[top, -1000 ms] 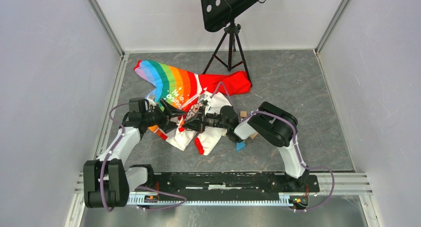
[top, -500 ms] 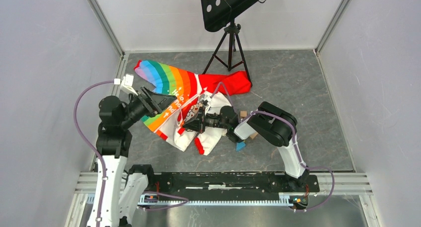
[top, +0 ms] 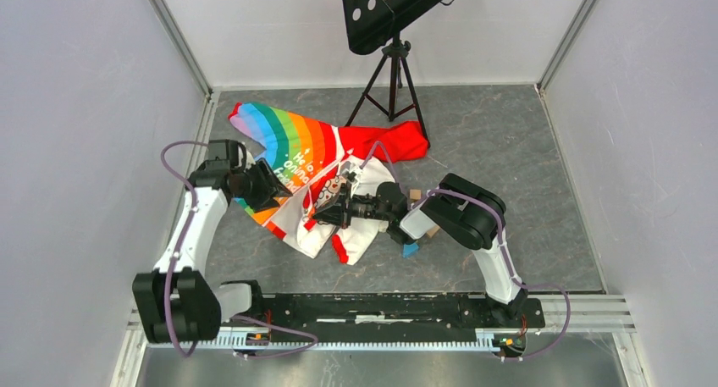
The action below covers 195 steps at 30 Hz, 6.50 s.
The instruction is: Zip up the jacket
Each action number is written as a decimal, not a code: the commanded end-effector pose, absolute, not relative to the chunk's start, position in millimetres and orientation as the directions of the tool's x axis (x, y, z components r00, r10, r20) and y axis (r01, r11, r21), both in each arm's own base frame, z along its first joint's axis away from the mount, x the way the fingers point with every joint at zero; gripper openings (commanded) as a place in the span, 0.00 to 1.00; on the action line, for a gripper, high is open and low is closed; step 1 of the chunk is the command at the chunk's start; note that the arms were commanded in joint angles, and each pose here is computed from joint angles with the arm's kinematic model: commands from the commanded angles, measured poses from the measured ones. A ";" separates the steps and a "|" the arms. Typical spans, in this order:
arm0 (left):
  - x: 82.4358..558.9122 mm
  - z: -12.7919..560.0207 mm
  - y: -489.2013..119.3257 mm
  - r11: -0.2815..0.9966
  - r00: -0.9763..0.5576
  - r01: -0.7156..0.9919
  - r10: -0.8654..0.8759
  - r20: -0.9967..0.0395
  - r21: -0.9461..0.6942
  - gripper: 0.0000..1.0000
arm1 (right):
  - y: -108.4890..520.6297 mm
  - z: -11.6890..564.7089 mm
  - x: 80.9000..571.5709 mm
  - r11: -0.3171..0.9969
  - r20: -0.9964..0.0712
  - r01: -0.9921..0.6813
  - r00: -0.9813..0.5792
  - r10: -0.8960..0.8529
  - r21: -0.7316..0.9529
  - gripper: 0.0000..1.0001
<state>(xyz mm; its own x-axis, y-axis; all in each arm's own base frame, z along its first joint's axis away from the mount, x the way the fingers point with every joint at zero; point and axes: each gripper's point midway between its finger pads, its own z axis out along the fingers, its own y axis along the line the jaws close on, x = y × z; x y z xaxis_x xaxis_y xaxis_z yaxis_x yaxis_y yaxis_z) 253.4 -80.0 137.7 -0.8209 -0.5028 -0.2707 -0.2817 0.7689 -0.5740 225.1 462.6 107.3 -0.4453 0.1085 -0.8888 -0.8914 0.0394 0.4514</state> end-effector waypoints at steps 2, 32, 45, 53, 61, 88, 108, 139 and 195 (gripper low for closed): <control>274.7 134.9 -32.0 0.919 -0.847 -0.250 -0.360 -0.391 -0.306 0.53 | 456.8 126.7 219.0 -0.005 -0.904 -0.916 -0.396 0.162 0.401 0.00; 289.3 48.8 3.5 0.972 -0.999 0.039 0.044 -0.018 0.231 0.53 | 438.7 142.0 207.1 -0.070 -0.890 -0.919 -0.394 0.230 0.389 0.00; 290.6 37.2 -6.7 0.980 -0.997 0.078 0.074 0.027 0.183 0.62 | 442.8 140.5 207.1 -0.077 -0.889 -0.917 -0.399 0.223 0.392 0.00; 288.9 30.0 -12.4 0.983 -0.995 0.095 0.088 0.053 0.156 0.63 | 443.5 139.9 206.3 -0.079 -0.892 -0.918 -0.397 0.219 0.389 0.00; 288.5 25.2 -8.0 0.979 -0.994 0.097 0.085 0.071 0.182 0.63 | 442.5 141.0 204.9 -0.079 -0.892 -0.919 -0.394 0.220 0.387 0.00; 304.0 44.3 5.6 0.960 -0.998 0.053 0.057 -0.009 0.274 0.22 | 443.2 140.5 204.5 -0.078 -0.892 -0.919 -0.394 0.220 0.386 0.00; 342.8 50.2 -59.6 0.991 -0.993 -0.015 -0.031 -0.117 -0.137 0.16 | 441.4 140.7 205.1 -0.067 -0.893 -0.920 -0.391 0.223 0.387 0.00; 275.1 55.5 -9.4 0.981 -0.999 0.025 0.031 -0.028 0.193 0.51 | 444.0 140.0 203.4 -0.074 -0.895 -0.920 -0.391 0.216 0.385 0.00; 297.6 63.0 -29.2 0.990 -0.993 0.032 0.048 -0.112 0.136 0.02 | 448.3 136.7 203.4 -0.075 -0.898 -0.919 -0.394 0.198 0.387 0.00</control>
<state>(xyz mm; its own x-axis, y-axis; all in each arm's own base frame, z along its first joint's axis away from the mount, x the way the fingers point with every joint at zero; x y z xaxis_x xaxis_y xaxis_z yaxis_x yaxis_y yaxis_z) 281.8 -16.0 36.3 -0.9971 0.0690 0.0317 0.0740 0.9766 0.2018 205.2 442.9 99.0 -0.5042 0.1009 -0.8576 -0.8621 -0.0020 0.5067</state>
